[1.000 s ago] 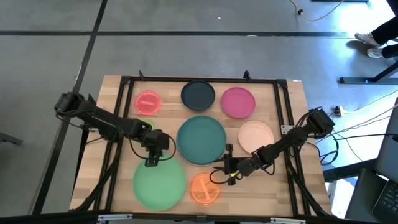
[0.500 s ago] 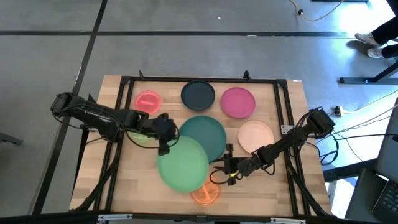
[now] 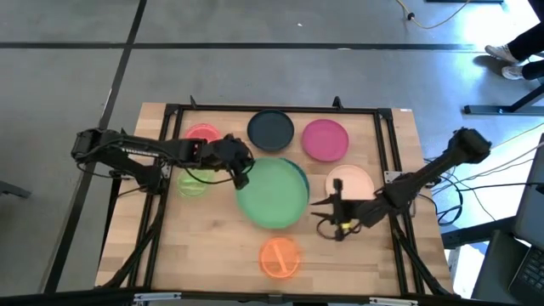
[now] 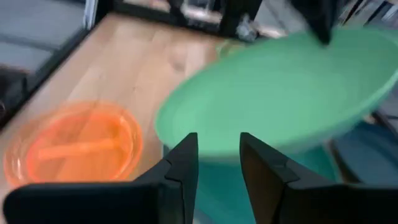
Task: Stack plastic plates
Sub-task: Stack the green plate on top of the dark green plate
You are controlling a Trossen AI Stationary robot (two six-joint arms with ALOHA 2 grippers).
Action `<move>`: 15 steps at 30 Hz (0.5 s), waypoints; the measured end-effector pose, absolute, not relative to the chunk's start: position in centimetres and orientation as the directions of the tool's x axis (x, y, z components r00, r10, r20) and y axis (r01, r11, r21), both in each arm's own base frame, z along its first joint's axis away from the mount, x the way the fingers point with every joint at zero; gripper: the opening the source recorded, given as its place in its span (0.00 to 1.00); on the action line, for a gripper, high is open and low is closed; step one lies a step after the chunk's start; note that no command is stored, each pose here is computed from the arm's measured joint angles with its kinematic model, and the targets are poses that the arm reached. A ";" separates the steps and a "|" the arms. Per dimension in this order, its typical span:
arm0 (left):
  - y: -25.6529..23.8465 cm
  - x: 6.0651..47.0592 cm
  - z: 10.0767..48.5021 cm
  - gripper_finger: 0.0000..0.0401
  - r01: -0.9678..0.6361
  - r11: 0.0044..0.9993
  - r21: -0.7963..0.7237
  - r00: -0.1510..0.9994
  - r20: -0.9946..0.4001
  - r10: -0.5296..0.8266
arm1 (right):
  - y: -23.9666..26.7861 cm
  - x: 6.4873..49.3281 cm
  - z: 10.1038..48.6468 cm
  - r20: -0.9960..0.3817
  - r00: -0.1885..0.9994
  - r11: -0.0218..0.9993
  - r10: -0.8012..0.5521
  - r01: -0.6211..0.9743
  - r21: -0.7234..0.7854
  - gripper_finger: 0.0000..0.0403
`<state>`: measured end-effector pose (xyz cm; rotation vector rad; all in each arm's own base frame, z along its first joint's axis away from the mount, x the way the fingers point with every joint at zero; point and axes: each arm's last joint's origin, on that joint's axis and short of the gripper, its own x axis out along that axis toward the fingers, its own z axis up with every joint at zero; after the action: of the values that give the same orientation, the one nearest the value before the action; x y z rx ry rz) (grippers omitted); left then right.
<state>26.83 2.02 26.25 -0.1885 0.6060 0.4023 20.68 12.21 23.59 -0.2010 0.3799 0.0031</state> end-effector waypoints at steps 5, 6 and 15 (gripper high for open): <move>4.0 27.4 25.2 0.05 -0.478 0.877 -0.051 0.706 -0.616 0.349 | 11.7 19.4 25.0 -0.332 0.942 0.981 -0.052 -0.014 -0.193 0.27; 4.3 27.6 24.8 0.05 -0.482 0.875 -0.053 0.700 -0.623 0.348 | 11.7 19.4 25.0 -0.334 0.941 0.981 -0.053 -0.014 -0.194 0.27; 5.5 29.1 22.4 0.05 -0.450 0.886 -0.116 0.686 -0.679 0.259 | 11.8 19.7 24.0 -0.380 0.922 0.977 -0.069 -0.015 -0.212 0.27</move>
<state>29.11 5.51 22.39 -0.2849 0.7111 0.4031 19.72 11.84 23.95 -0.2143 0.3965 -0.0278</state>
